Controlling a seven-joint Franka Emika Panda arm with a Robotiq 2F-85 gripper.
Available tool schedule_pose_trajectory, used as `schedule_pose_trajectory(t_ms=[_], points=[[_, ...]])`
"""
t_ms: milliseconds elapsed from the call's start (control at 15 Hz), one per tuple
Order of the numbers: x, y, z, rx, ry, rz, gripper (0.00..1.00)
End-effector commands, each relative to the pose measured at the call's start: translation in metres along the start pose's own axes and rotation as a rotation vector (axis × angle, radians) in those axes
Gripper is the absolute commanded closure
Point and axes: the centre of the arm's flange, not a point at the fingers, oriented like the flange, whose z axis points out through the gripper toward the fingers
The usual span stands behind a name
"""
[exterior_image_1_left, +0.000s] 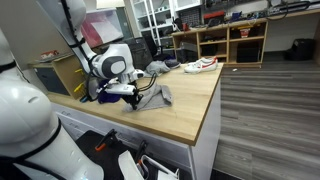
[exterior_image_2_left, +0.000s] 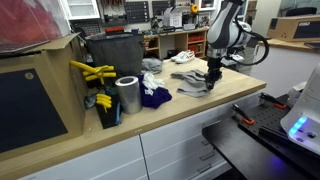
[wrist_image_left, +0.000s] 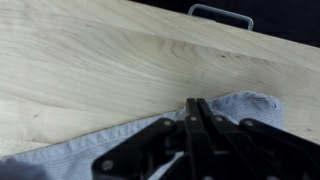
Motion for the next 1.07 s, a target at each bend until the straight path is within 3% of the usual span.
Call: schedule_pose_trajectory(t_ms=[0,467,1000], points=[[-0.007,-0.014,-0.027,-0.004,0.042,-0.046,0.99],[0.024,-0.058,-0.03,0.012,0.07,-0.041,0.99],[0.09,-0.106,-0.011,-0.026,0.082,-0.043,0.99]])
